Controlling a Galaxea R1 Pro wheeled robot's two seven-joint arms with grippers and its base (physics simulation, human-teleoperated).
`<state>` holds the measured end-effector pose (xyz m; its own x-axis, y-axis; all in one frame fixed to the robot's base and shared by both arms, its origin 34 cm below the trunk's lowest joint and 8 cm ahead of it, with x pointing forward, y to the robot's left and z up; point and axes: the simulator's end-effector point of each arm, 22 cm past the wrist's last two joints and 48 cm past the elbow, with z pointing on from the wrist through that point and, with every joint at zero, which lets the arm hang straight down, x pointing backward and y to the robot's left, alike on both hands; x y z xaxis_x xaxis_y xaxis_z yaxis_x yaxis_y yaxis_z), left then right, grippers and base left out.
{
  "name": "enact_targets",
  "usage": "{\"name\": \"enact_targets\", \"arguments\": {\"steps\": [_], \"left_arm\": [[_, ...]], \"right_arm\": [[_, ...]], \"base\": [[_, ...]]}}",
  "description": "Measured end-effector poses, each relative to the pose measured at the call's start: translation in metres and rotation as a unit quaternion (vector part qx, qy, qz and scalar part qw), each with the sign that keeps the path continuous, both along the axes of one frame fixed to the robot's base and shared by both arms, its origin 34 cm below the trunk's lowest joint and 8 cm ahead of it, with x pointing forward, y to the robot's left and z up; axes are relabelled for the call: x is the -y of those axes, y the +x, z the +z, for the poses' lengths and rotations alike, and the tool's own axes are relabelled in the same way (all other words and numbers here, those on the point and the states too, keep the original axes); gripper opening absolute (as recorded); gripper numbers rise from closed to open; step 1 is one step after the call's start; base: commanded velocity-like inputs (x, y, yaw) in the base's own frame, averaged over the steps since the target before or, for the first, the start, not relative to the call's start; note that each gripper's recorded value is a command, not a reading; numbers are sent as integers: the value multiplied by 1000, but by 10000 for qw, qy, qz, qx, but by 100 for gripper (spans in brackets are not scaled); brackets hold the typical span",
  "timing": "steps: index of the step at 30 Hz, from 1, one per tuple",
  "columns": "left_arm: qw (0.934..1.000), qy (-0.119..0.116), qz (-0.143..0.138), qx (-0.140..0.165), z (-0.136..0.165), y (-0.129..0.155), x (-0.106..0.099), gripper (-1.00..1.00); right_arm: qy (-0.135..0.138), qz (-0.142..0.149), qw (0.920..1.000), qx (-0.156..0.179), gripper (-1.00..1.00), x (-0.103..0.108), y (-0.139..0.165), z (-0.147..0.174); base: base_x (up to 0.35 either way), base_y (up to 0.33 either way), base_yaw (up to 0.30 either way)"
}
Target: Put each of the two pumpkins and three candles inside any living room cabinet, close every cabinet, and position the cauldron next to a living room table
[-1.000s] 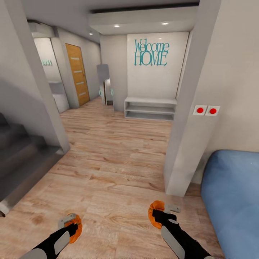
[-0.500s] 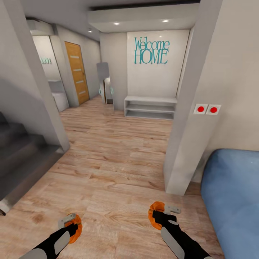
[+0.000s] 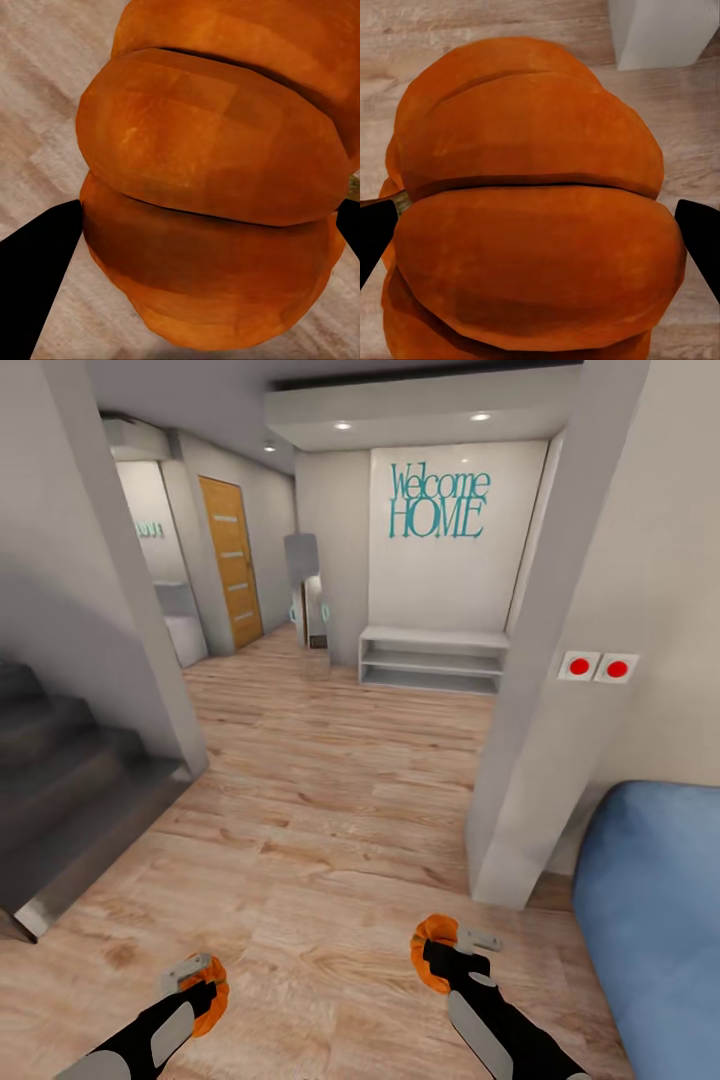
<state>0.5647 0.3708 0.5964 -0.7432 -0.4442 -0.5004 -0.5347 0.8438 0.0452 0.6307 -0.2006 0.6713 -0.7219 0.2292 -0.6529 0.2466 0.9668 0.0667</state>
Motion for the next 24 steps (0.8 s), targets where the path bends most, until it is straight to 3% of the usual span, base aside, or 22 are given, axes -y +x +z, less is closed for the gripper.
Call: {"name": "enact_targets", "arguments": {"steps": [24], "left_arm": [[10000,-10,7,-44,-2,-4,2,-100]], "right_arm": [[-14,-16,10000,-63,-100,2,-4,-5]], "base": [[0,0,290]]}}
